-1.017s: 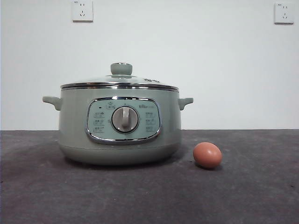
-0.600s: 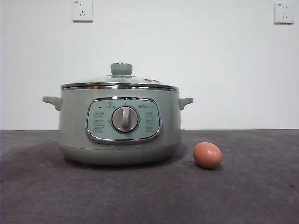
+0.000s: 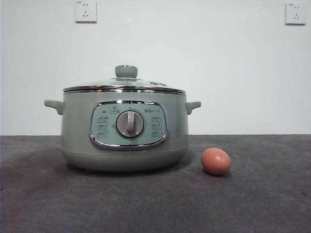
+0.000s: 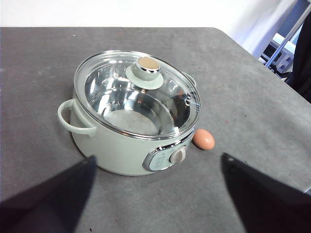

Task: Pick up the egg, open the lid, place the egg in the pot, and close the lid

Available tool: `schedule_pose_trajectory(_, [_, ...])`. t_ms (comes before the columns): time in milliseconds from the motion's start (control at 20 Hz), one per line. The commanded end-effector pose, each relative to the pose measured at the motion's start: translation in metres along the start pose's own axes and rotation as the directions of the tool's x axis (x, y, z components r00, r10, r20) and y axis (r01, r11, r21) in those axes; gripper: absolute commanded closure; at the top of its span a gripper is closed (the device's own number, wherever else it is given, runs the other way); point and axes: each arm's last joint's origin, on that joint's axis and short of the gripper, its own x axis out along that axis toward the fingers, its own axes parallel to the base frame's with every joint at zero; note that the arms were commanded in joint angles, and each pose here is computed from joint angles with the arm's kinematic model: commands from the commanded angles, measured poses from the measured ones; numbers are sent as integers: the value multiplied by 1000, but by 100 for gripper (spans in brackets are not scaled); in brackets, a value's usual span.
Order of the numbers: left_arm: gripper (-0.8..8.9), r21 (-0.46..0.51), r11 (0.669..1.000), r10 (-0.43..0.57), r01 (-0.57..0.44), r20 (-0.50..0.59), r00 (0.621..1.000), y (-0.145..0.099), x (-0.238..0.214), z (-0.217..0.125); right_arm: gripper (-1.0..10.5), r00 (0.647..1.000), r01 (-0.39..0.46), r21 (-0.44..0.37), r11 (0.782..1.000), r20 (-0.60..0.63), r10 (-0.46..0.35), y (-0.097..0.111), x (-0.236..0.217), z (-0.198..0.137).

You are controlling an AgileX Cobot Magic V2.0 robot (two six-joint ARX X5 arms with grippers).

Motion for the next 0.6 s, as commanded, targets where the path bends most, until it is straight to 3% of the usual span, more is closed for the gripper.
schedule_pose_trajectory(50, [153, 30, 999, -12, 11, 22, 1000, 2, 4, 6, 312, 1000, -4, -10, 1000, 1, 4, 0, 1, 2])
schedule_pose_trajectory(300, [153, 70, 995, -71, 69, 28, 997, 10, 34, 27, 314, 997, -67, 16, 998, -43, 68, -3, 14, 6])
schedule_pose_trajectory(600, [153, 132, 986, -96, 105, -79, 992, 15, 106, 80, 317, 991, -79, 43, 996, -106, 84, -8, 30, 10])
